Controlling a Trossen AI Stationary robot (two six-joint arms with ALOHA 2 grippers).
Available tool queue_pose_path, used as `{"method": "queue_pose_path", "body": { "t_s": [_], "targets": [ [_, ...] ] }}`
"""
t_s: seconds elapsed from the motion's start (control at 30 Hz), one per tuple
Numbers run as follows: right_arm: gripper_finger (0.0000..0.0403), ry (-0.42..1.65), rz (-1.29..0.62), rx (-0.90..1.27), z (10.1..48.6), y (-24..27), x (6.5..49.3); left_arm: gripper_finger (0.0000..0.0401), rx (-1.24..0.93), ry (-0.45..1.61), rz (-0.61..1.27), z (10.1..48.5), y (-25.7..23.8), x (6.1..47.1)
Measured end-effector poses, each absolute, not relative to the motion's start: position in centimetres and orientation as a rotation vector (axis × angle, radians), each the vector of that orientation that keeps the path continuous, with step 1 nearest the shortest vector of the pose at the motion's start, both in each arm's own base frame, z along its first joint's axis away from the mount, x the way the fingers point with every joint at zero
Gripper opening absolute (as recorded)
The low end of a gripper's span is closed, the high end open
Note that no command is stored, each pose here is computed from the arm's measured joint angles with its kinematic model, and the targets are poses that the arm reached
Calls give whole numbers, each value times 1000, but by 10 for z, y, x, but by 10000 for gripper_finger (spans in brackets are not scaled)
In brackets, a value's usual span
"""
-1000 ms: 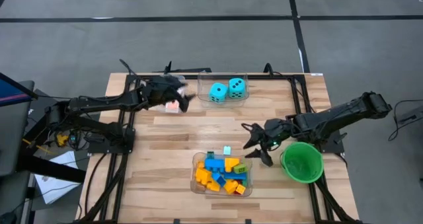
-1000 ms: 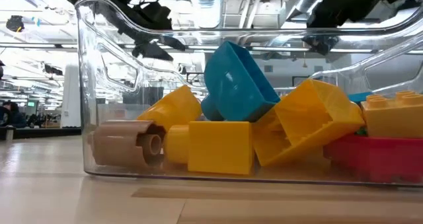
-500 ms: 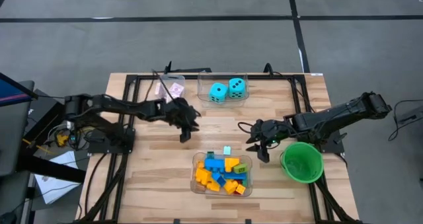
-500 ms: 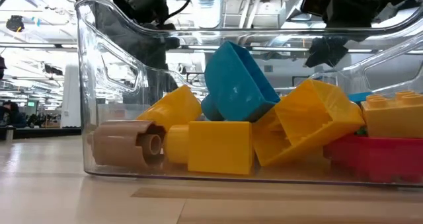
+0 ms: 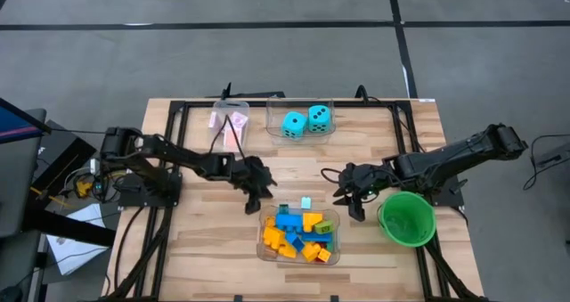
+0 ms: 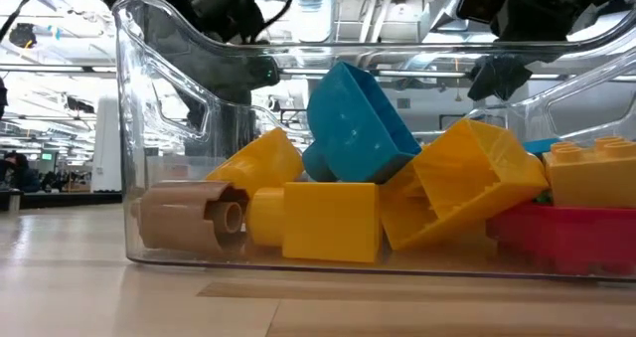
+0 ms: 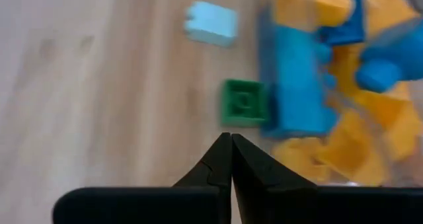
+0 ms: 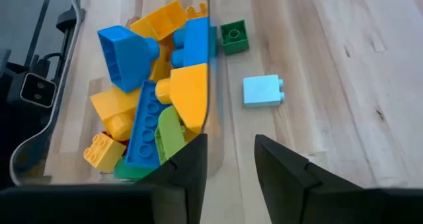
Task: Pick & Place Toys
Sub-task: Adjust the bottom transparent bin
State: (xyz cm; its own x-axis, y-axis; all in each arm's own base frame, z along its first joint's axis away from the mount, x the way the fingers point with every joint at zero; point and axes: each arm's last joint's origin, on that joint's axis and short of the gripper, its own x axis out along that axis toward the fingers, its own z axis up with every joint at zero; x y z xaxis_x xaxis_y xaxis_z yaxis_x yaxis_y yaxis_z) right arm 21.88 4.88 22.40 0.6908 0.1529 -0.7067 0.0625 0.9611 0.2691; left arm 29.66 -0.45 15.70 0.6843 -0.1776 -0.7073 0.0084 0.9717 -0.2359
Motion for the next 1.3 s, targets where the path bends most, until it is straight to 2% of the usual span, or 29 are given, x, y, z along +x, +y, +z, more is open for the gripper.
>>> {"method": "queue_pose_path", "body": {
  "t_s": [0.17, 0.73, 0.97, 1.13, 1.3],
  "targets": [
    [118, 799, 59, 281, 225, 50, 219, 1, -188, 783, -193, 162, -20, 297],
    [118, 812, 110, 297, 222, 66, 214, 0, -173, 738, -283, 165, -40, 299],
    [118, 776, 2, 264, 222, 66, 214, 0, -169, 704, -292, 166, -42, 301],
    [118, 856, -39, 258, 205, 64, 224, 0, -165, 698, -294, 164, -42, 303],
    [118, 950, 1, 266, 183, 69, 235, 0, -164, 695, -294, 164, -42, 303]
  ]
}}
